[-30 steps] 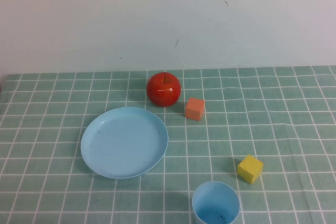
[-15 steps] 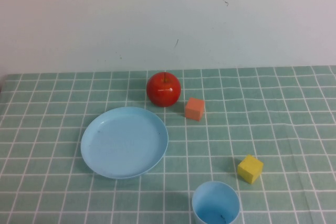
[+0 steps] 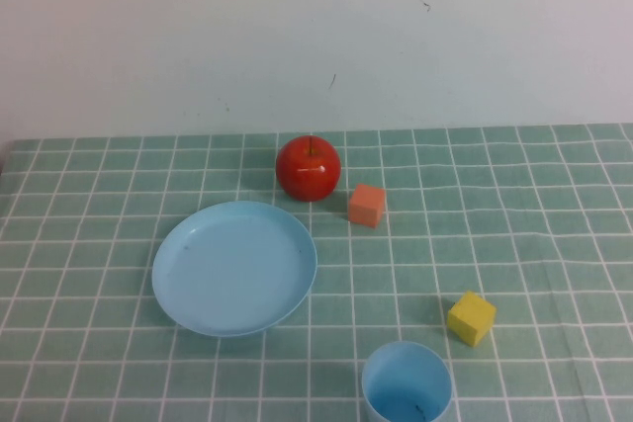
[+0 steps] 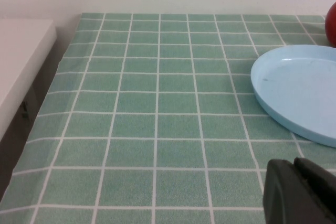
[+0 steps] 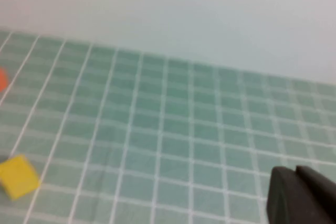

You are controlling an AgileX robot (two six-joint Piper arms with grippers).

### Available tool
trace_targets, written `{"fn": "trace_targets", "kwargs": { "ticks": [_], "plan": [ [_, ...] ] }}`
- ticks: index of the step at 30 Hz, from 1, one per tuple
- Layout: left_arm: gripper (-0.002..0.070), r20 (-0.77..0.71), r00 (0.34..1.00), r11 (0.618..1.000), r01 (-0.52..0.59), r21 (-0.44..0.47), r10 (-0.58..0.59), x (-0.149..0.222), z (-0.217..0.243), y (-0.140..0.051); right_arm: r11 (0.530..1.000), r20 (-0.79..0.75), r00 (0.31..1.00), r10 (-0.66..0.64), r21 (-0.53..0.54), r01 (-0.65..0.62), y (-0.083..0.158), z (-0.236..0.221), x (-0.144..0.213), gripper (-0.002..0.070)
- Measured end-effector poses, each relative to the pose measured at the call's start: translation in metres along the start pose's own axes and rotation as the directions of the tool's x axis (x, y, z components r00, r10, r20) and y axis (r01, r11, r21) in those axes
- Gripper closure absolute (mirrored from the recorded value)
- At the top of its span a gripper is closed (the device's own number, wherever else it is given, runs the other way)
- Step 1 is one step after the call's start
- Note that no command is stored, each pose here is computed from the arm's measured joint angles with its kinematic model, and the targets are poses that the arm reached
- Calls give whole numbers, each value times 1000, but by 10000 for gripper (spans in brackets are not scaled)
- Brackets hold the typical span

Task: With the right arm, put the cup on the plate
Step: Pick up the cup from the table

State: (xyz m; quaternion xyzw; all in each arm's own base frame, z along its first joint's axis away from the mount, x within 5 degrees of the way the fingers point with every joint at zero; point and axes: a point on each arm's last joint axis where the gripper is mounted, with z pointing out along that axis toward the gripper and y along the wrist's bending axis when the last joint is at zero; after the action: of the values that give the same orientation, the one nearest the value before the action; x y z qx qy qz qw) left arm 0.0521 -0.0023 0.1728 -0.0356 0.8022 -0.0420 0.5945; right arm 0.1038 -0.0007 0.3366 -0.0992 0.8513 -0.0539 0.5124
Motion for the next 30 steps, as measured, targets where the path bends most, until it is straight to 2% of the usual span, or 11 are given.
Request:
{"fn": "trace_targets", "kwargs": {
  "ticks": [3, 5, 8, 10, 12, 14, 19, 22, 30],
  "plan": [
    [678, 0, 1000, 1000, 0, 0, 0, 0, 0, 0, 978, -106, 991, -79, -201, 56, 12, 27, -2, 679],
    [678, 0, 1000, 1000, 0, 0, 0, 0, 0, 0, 932, -131, 981, -141, -351, 87, 22, 43, -2, 679],
    [678, 0, 1000, 1000, 0, 0, 0, 0, 0, 0, 814, -141, 973, -184, -577, 71, 39, 64, -1, 678],
    [678, 0, 1000, 1000, 0, 0, 0, 0, 0, 0, 738, -112, 973, -201, -671, 75, 48, 78, -2, 673],
    [678, 0, 1000, 1000, 0, 0, 0, 0, 0, 0, 680, -80, 971, -225, -727, 98, 58, 89, -3, 651],
    [678, 0, 1000, 1000, 0, 0, 0, 0, 0, 0, 633, -61, 964, -257, -765, 120, 67, 100, -2, 598],
    [678, 0, 1000, 1000, 0, 0, 0, 0, 0, 0, 516, -99, 933, -346, -851, 100, 100, 128, 9, 361],
    [678, 0, 1000, 1000, 0, 0, 0, 0, 0, 0, 457, -113, 913, -391, -885, 86, 118, 141, 11, 268],
    [678, 0, 1000, 1000, 0, 0, 0, 0, 0, 0, 385, -113, 848, -517, -916, 112, 151, 176, 2, 228]
  ]
}}
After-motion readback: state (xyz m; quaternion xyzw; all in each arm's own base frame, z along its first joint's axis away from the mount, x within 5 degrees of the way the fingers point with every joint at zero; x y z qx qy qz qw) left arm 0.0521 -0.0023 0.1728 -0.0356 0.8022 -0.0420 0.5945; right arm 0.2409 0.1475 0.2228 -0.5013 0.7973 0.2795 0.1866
